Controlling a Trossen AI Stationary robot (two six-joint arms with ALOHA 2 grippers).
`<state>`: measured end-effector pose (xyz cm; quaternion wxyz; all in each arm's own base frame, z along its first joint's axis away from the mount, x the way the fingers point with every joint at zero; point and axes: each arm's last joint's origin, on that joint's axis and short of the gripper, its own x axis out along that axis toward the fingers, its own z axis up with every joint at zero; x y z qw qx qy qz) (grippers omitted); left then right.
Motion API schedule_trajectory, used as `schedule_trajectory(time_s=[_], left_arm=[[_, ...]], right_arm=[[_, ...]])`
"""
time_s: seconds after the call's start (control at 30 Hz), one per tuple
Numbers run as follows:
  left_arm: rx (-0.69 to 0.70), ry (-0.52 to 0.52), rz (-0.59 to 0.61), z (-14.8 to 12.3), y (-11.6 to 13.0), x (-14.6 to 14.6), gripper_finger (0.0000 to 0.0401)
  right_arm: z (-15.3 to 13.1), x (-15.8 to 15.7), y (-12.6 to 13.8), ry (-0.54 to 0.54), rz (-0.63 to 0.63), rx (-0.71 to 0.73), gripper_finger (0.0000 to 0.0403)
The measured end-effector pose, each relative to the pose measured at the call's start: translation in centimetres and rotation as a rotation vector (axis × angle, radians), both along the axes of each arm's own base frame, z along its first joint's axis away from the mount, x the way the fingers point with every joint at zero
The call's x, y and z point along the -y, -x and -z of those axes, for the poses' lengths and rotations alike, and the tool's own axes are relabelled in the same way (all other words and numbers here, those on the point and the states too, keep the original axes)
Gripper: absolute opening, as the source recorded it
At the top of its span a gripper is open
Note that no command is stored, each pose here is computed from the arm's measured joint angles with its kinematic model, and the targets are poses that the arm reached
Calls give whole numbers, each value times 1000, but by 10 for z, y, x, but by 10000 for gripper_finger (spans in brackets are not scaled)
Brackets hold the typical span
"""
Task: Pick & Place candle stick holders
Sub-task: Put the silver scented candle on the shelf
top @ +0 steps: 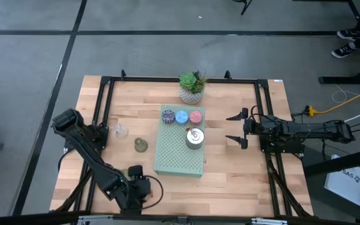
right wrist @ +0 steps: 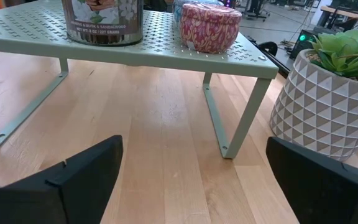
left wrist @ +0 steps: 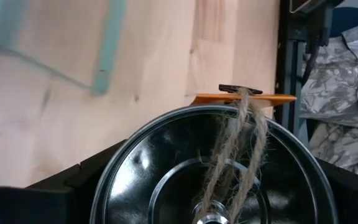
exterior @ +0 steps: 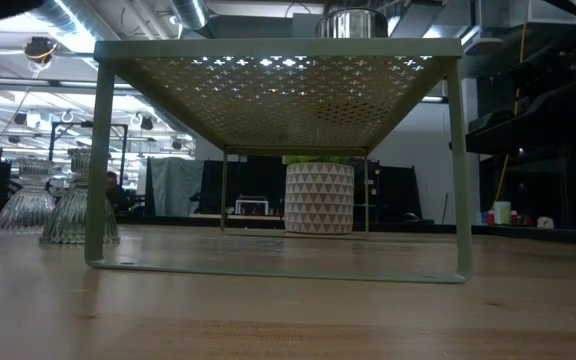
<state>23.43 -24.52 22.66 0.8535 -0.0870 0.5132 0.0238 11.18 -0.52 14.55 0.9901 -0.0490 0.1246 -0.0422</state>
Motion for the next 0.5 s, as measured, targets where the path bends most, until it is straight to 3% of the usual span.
schedule_trajectory(time_s=[0.5], left_arm=[[115,14,-91,-66,31,-44,348]], right_arm=[[0,0,0,0,0,0,399]])
